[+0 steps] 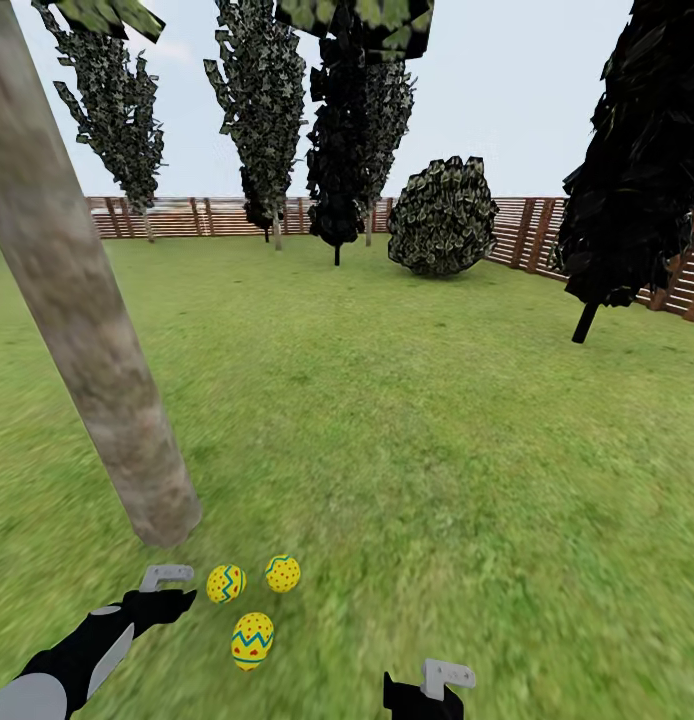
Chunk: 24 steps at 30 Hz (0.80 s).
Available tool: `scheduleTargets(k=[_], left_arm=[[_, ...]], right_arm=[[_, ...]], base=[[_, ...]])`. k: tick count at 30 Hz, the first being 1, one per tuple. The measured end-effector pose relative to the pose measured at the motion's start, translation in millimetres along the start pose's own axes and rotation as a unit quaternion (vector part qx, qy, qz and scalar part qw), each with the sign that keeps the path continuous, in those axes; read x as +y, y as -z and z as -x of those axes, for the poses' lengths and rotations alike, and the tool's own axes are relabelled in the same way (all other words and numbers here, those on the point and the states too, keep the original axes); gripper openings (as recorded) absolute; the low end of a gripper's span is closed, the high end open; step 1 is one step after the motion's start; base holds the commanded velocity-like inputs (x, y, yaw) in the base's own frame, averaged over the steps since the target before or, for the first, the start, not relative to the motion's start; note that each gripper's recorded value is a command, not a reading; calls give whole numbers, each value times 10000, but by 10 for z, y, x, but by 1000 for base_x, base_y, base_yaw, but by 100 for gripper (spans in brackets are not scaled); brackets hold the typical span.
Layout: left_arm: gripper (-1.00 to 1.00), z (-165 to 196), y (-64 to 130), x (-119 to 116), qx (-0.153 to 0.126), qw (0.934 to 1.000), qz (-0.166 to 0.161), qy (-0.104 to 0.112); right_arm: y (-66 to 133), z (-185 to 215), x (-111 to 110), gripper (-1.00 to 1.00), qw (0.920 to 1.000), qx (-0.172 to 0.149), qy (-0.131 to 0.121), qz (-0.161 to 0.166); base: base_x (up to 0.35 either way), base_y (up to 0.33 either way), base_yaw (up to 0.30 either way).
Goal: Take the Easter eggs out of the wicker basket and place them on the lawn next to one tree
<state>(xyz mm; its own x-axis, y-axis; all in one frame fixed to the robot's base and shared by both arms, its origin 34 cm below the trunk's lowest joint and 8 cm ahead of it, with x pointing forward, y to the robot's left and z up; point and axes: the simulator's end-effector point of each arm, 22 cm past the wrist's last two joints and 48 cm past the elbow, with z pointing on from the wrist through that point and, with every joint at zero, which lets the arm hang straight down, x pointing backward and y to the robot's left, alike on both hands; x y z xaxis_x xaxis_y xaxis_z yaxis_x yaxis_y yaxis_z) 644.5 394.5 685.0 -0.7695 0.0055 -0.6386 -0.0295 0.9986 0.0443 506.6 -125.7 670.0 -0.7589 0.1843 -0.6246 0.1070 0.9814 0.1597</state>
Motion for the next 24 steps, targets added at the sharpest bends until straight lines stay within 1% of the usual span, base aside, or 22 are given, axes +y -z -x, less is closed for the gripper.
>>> scheduleTargets(k=[5,9,24], left_arm=[[100,38,56,4,1,10000,2,0],[100,77,103,7,-14,10000,2,-1],[100,279,302,18,-165,9999,1,-17]], right_arm=[[56,37,9,100,10000,0,2,0],[101,75,11,100,10000,-10,-8,-1],[279,240,34,100,10000,-91,-26,-2]], base=[[0,0,-1],[0,0,-94],[0,0,-195]])
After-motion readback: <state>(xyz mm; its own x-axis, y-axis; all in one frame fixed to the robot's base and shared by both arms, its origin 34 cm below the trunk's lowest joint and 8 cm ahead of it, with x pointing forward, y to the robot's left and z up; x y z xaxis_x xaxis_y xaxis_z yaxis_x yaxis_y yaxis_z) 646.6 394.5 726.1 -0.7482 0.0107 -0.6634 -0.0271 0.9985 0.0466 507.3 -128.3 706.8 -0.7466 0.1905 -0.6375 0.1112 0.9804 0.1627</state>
